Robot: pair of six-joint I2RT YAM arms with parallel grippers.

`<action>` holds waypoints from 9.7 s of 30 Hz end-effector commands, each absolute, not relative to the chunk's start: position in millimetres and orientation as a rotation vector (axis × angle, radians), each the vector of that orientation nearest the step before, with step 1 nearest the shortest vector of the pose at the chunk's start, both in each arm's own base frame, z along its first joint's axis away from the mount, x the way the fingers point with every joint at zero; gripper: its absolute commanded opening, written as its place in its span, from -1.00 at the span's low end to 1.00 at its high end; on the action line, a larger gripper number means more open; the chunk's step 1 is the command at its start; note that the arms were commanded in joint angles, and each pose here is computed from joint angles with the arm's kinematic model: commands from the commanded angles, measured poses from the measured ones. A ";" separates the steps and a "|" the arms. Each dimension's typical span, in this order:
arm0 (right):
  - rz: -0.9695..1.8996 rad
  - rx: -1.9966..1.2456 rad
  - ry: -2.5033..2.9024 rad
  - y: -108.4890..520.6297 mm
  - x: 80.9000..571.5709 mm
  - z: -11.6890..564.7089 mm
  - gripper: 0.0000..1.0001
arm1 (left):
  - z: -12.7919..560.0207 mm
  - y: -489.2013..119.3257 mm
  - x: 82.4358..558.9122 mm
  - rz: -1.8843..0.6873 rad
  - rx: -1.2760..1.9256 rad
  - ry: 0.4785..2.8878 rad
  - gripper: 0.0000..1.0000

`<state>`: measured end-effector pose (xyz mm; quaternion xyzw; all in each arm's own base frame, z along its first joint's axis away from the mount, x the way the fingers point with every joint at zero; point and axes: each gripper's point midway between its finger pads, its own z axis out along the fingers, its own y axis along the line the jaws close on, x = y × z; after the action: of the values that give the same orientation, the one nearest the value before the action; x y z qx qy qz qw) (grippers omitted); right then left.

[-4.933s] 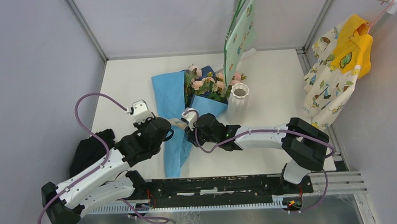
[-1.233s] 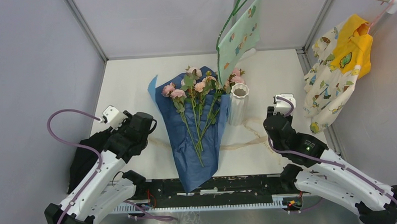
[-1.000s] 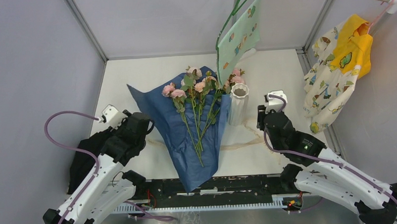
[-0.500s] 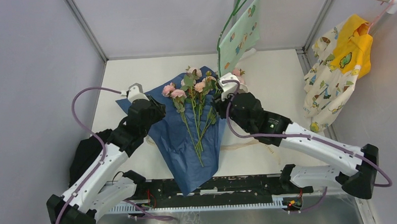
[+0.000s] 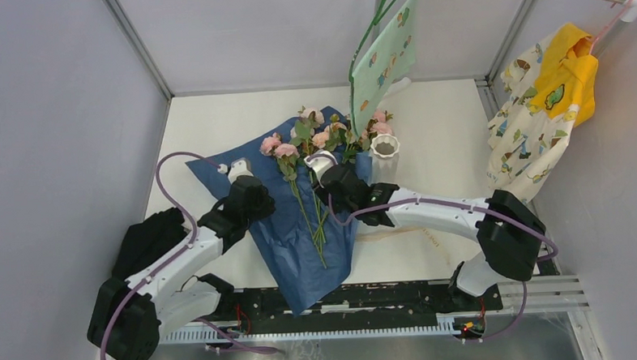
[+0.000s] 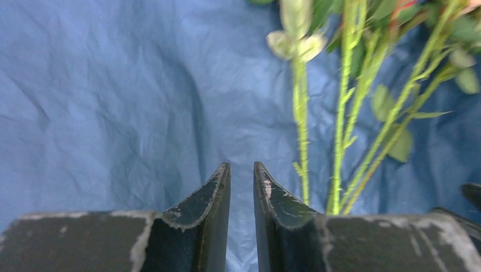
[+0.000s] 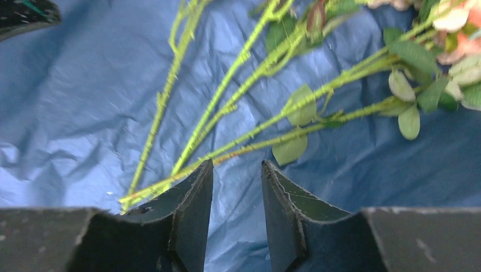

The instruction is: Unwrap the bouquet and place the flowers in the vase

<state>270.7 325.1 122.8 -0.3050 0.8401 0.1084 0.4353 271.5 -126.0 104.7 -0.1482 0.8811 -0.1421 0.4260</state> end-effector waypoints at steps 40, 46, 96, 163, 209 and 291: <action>0.390 -0.784 2.058 425.9 331.9 163.6 -0.10 | 214.6 -78.4 259.3 -0.324 -0.575 1.913 -0.16; 0.424 -0.764 2.157 458.2 375.3 124.0 -0.07 | 223.3 -69.7 251.2 -0.316 -0.569 1.878 -0.03; 0.650 -0.775 2.132 458.7 360.8 128.7 -1.00 | 231.6 -56.2 235.9 -0.314 -0.594 1.842 0.01; 0.355 -1.282 2.166 381.1 225.5 52.5 0.12 | 232.0 -50.1 228.0 -0.309 -0.605 1.836 0.06; 0.323 -0.613 1.461 347.9 288.6 413.2 -1.00 | 264.7 -31.6 213.9 -0.311 -0.639 1.739 0.11; 0.097 -0.041 1.244 127.5 320.5 377.5 0.96 | 182.6 -126.0 283.8 -0.438 -0.414 2.019 0.10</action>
<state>333.5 134.3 357.9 -0.0357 0.5977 0.0192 0.8007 272.5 -113.2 167.7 -0.1993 0.8421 -0.1594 0.4752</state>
